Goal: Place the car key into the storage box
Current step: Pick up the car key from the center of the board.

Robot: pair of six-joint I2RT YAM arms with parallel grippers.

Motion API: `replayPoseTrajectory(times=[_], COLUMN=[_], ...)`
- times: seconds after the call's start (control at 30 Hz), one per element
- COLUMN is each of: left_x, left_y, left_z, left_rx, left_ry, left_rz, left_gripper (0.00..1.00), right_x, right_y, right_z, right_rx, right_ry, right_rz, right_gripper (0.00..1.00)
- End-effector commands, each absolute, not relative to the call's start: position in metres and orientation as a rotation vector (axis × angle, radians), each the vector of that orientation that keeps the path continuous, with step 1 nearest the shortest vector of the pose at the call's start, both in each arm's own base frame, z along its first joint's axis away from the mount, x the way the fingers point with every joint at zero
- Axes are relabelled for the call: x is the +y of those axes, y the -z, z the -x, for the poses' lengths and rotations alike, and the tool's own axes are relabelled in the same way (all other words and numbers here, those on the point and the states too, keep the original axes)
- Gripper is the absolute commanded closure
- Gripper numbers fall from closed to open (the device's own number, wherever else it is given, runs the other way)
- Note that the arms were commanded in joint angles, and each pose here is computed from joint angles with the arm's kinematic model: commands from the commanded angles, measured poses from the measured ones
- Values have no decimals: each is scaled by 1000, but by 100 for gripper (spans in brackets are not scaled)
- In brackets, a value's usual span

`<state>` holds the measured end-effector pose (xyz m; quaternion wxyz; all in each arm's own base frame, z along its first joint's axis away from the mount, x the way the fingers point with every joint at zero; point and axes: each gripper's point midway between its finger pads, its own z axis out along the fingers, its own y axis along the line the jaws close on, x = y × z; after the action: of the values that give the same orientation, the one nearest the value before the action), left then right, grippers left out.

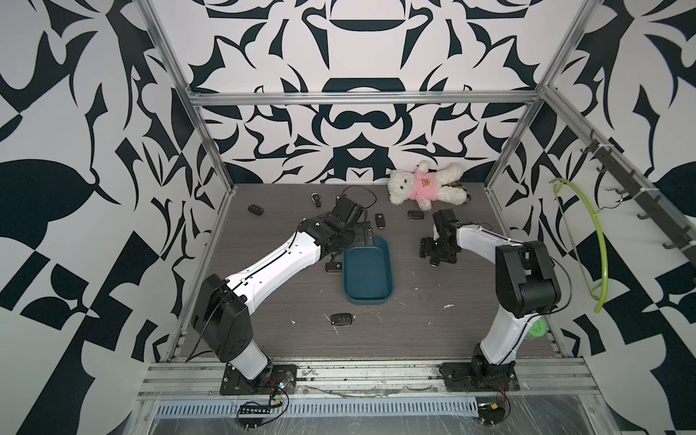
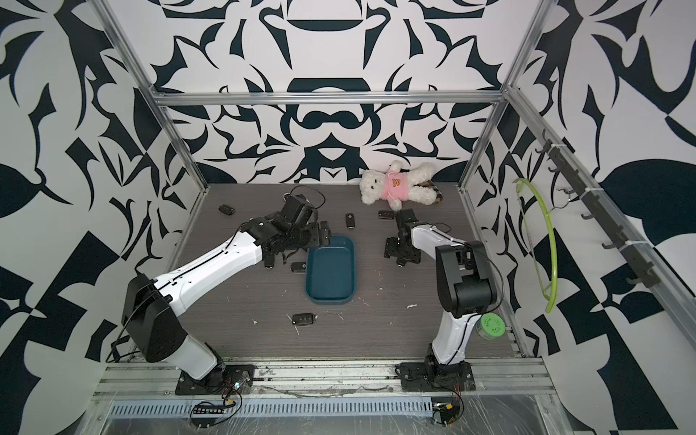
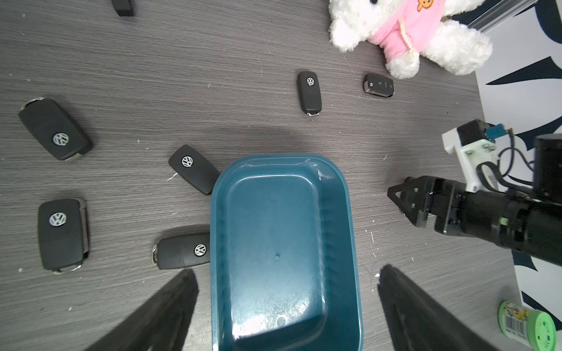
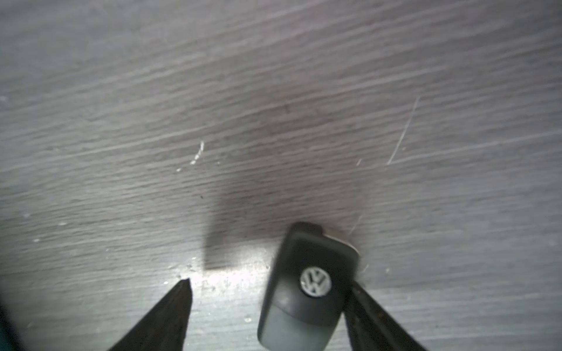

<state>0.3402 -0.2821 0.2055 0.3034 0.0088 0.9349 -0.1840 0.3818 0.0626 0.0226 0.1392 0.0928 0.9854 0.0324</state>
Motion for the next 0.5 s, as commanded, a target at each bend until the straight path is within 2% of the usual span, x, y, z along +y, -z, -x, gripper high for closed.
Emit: replayPoseTrajectory(times=[0.0,0.23,0.4,0.47], left_x=[-281,-278,-274,-274], left_y=[-209,-211,-213,-213], left_z=[-340,-336,-334,-333], left_rx=[2479,2478,2470,2474], left_ry=[493,497,491,493], left_rz=[-40,-35,-28,-21], left_gripper=[1,1,1,1], right_x=[52,58,62,64], right_y=[-28,-23,-26,-28], right_z=[-386,-384,-384,-385], right_rx=[2835,2836,2816,2810], right_ry=[19,10,-23,-33], right_rz=[-284,-294,-301,-299], right_gripper=[26,35,37,42])
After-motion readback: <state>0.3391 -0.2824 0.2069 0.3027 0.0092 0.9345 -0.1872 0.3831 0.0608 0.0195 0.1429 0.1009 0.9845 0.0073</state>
